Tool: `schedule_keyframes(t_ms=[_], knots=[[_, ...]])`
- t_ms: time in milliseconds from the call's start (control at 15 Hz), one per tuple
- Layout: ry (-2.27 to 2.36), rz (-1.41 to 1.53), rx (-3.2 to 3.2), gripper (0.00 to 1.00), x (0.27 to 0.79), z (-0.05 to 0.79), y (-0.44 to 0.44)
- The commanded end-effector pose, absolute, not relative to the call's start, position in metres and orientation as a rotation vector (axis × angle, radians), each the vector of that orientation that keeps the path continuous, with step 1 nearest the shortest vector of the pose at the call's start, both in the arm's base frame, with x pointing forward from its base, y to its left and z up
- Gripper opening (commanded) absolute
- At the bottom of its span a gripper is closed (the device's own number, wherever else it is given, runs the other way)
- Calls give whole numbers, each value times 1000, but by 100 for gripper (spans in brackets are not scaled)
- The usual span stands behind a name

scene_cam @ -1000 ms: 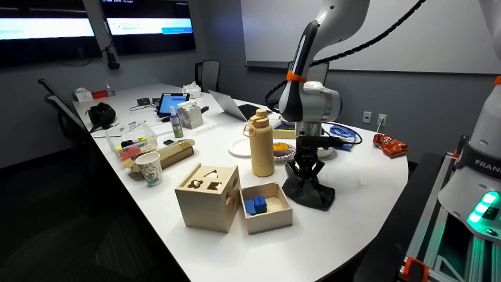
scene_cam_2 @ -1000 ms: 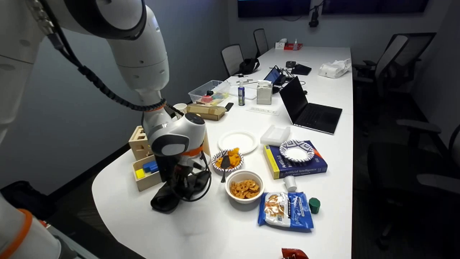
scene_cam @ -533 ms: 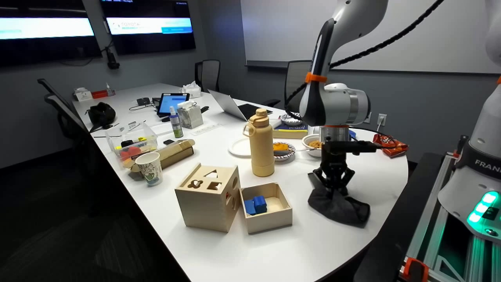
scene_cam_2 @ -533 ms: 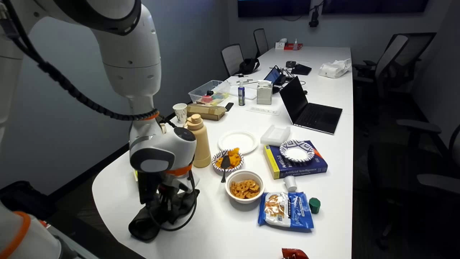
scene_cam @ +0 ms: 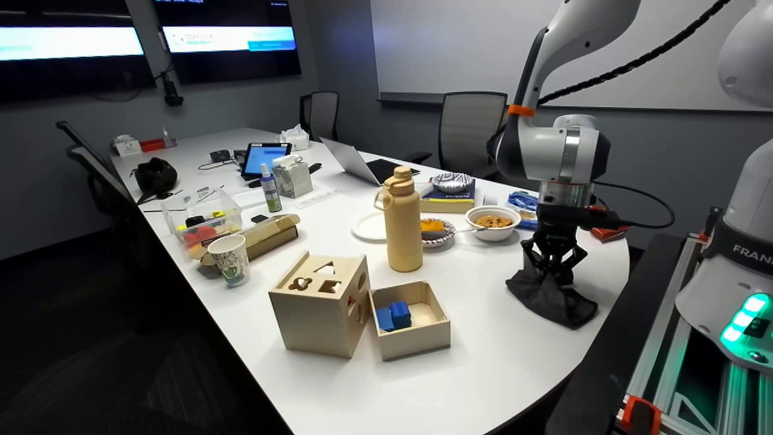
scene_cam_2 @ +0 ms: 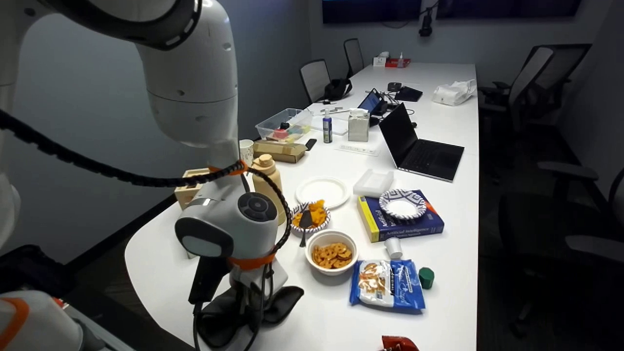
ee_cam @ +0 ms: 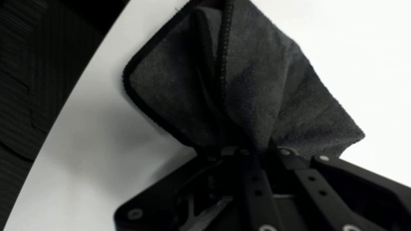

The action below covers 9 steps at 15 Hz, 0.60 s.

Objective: Take the towel and clean the right part of the table

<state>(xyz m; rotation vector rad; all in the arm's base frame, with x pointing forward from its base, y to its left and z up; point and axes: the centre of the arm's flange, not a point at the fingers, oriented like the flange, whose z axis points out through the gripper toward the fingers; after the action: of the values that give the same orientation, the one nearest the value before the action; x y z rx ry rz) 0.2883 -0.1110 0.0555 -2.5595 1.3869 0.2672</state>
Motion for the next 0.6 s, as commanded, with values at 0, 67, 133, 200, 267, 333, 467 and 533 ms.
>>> schedule_keyframes(t_ms=[0, 67, 133, 200, 267, 333, 467, 533], knots=[[1428, 120, -2541, 2, 305, 70, -117], [1403, 104, -2551, 2, 317, 71, -114], [1358, 91, -2556, 2, 330, 71, -108], [1315, 78, -2560, 2, 342, 71, -102], [1266, 69, -2560, 2, 354, 72, -93], [1216, 59, -2565, 2, 366, 72, -83], [1134, 43, -2574, 2, 384, 74, -63], [1095, 45, -2580, 2, 392, 74, -54]])
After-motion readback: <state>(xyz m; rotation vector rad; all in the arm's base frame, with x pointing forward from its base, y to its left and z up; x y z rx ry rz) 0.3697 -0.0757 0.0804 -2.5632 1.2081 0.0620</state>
